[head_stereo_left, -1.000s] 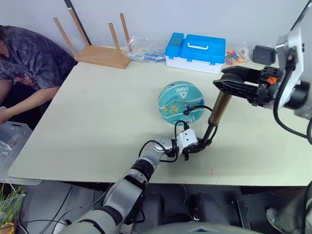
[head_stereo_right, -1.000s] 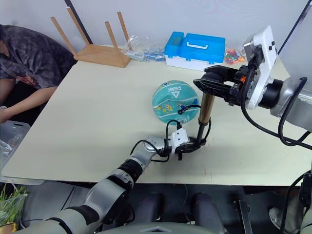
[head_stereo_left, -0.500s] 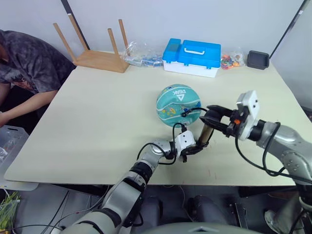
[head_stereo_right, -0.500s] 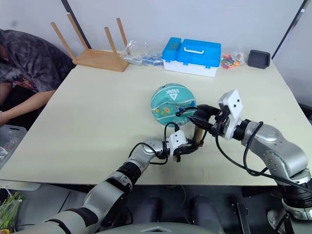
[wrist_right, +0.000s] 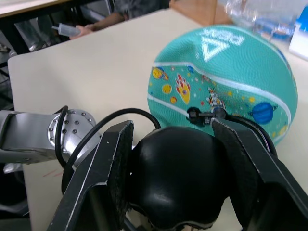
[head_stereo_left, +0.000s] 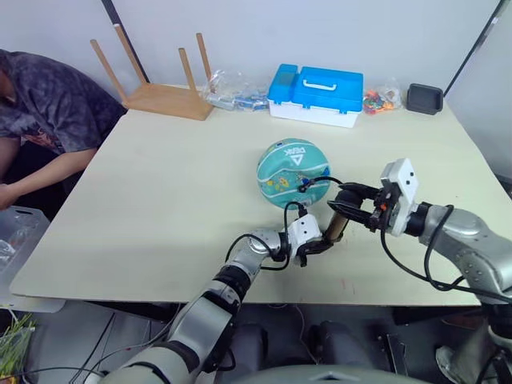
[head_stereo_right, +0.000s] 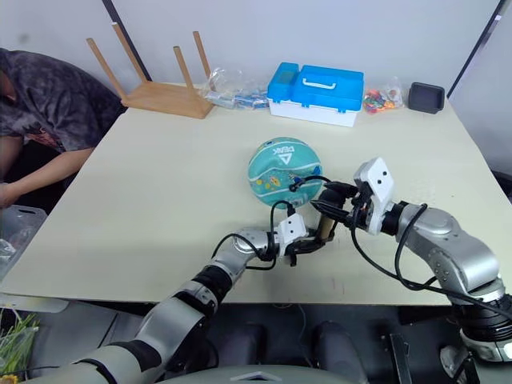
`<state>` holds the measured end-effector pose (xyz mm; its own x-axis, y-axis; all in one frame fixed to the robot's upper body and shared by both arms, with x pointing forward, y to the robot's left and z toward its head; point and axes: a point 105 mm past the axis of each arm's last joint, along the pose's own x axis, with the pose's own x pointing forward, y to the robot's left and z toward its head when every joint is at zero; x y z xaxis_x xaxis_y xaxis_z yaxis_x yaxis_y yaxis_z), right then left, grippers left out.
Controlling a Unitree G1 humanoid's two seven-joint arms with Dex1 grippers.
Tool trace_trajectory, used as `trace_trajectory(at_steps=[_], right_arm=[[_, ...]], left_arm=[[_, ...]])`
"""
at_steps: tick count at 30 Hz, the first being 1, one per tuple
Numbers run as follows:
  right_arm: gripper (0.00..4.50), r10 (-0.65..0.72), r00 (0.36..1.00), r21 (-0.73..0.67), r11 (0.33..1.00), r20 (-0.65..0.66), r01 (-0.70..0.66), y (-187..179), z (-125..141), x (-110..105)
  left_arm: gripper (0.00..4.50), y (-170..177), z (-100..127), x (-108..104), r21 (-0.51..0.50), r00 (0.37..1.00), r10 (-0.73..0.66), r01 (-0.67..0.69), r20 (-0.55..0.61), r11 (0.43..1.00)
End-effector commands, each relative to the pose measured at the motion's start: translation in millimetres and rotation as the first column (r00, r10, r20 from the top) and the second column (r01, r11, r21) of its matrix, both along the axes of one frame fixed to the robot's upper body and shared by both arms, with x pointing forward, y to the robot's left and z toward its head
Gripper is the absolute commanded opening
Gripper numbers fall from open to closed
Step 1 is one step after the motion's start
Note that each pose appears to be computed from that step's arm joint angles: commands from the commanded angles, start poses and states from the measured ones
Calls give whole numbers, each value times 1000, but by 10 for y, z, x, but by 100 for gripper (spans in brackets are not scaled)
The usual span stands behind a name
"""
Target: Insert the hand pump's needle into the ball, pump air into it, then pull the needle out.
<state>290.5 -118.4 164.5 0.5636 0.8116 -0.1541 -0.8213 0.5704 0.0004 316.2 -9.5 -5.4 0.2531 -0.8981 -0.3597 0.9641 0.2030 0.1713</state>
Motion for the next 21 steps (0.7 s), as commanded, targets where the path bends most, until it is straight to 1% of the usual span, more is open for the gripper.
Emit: trace_trajectory(at_steps=[1, 3, 6, 11, 13, 15, 17, 21], right_arm=[[207, -26, 980, 36, 999, 196, 19, -129, 807, -47], [207, -19, 973, 53, 999, 231, 7, -154, 1077, -103], [207, -12, 967, 64, 998, 256, -5, -187, 1369, -181], [207, 11, 958, 98, 994, 286, -41, -208, 1746, -303], [207, 16, 956, 117, 992, 292, -52, -209, 1854, -327], [207, 13, 960, 119, 992, 281, -49, -204, 1863, -321], [207, 13, 967, 104, 994, 254, -41, -179, 1789, -291], [207, 17, 987, 76, 997, 158, -29, -139, 1397, -208]], left_arm=[[95, 333, -618, -288, 196, 981, 42, -4, -191, 981], [95, 329, -624, -292, 198, 980, 41, -1, -194, 980], [95, 322, -641, -315, 201, 980, 34, 6, -196, 980], [95, 311, -645, -329, 202, 980, 25, 15, -196, 979], [95, 307, -635, -324, 199, 980, 23, 17, -195, 980], [95, 305, -628, -320, 198, 981, 22, 18, -194, 980], [95, 302, -617, -311, 195, 981, 22, 16, -192, 981], [95, 295, -605, -310, 187, 981, 23, 14, -190, 982]])
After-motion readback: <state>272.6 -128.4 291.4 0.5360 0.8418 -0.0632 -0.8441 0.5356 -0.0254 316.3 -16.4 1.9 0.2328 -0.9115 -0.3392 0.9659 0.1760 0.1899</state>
